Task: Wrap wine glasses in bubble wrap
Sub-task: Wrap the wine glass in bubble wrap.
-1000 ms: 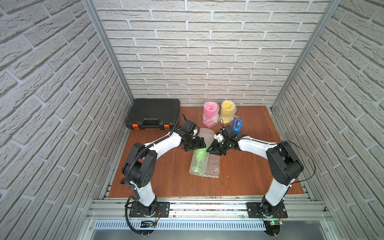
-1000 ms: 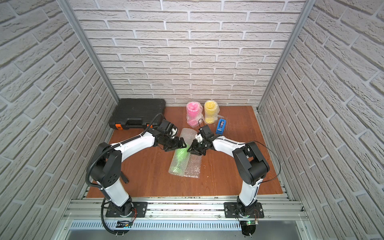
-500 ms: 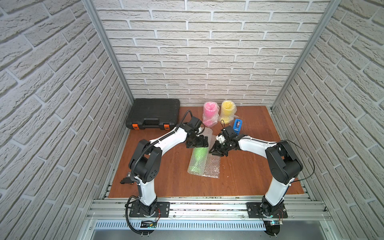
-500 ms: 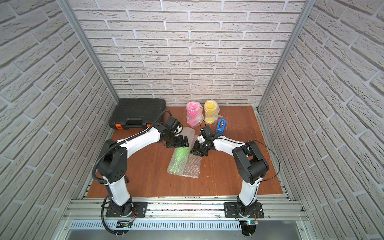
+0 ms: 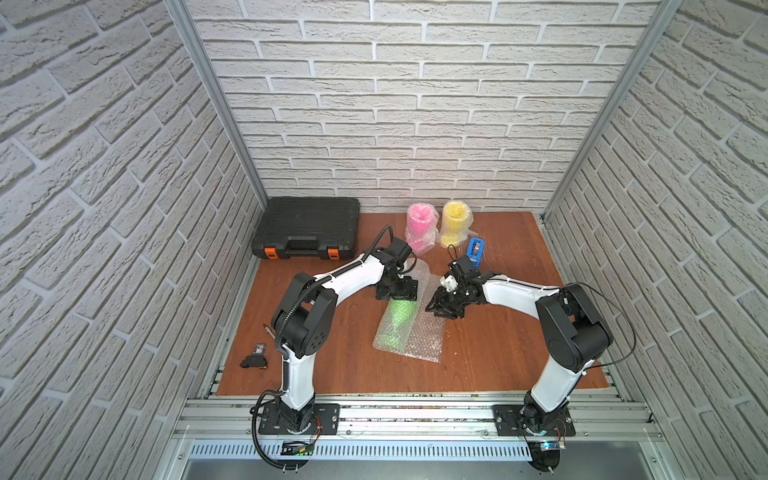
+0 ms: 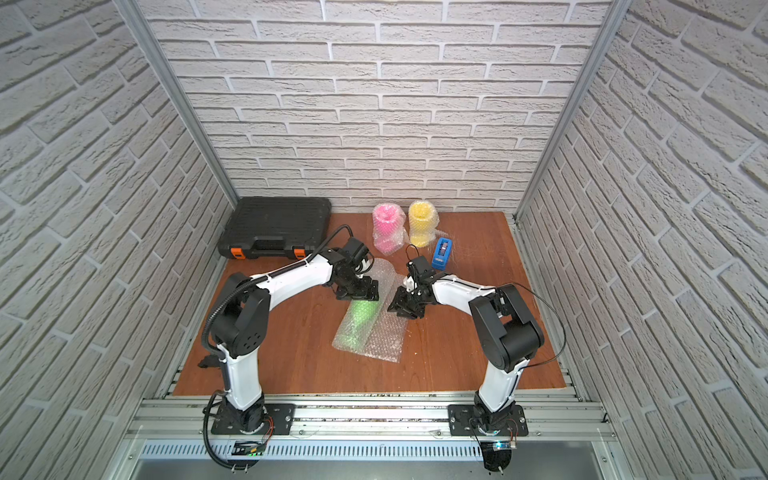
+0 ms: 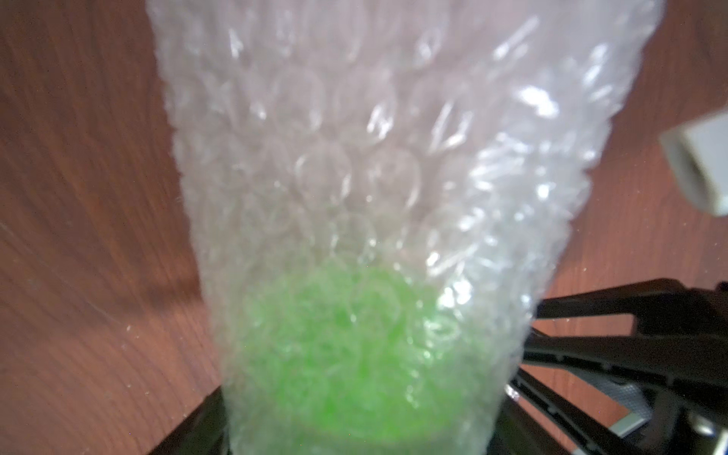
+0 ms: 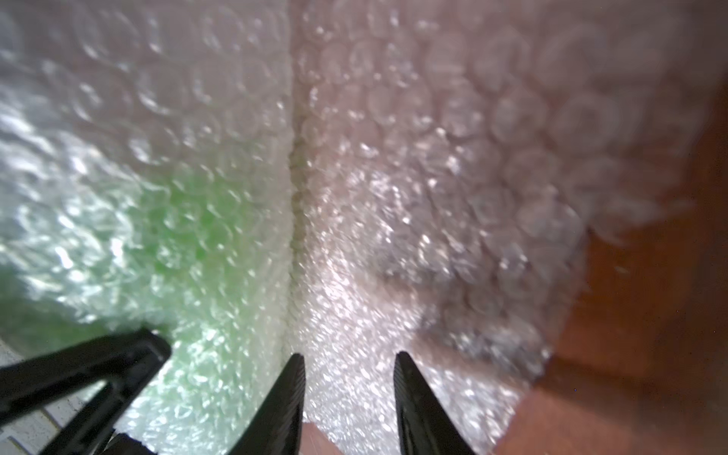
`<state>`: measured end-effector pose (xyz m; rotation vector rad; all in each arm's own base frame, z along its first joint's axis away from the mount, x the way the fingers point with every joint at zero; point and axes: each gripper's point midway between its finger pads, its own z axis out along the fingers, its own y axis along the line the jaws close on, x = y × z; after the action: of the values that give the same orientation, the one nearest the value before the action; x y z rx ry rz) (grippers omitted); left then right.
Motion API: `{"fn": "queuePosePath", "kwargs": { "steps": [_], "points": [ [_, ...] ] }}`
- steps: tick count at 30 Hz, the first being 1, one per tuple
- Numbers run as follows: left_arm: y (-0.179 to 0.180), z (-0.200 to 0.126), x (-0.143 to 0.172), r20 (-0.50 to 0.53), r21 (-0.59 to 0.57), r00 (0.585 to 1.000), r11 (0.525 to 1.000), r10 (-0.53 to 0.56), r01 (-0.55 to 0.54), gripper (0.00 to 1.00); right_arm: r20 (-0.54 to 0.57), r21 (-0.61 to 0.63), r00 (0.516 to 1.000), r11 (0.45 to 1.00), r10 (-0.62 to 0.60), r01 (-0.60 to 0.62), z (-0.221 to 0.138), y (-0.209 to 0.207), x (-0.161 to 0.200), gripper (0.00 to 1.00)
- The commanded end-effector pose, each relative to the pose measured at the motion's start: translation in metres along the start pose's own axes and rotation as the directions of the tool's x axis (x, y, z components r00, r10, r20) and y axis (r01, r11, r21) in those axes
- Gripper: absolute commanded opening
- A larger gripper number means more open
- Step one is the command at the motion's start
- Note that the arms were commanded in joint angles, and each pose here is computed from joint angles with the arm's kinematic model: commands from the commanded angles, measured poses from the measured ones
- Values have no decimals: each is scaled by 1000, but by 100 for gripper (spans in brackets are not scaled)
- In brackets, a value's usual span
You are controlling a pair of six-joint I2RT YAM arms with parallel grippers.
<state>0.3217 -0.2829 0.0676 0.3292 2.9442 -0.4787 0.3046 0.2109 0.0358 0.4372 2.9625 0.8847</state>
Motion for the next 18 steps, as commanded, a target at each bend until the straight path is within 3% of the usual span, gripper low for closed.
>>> {"fn": "queuePosePath", "kwargs": {
  "steps": [1,7,14,18],
  "points": [
    [13,-4,4,-11,-70,1000,997,-16,15,86,18,78,1000,997,-18,16,-15,-21,10,47],
    [21,-5,1,12,-107,998,992,-60,61,84,-27,115,1000,993,10,-7,-10,-49,37,54],
    [32,-2,-1,39,-120,990,983,-137,141,82,-146,-37,989,999,8,-14,18,-37,67,55],
    [35,-1,-1,47,-113,986,980,-161,165,82,-157,-105,988,994,1,-18,27,-22,69,51]
  ]
}}
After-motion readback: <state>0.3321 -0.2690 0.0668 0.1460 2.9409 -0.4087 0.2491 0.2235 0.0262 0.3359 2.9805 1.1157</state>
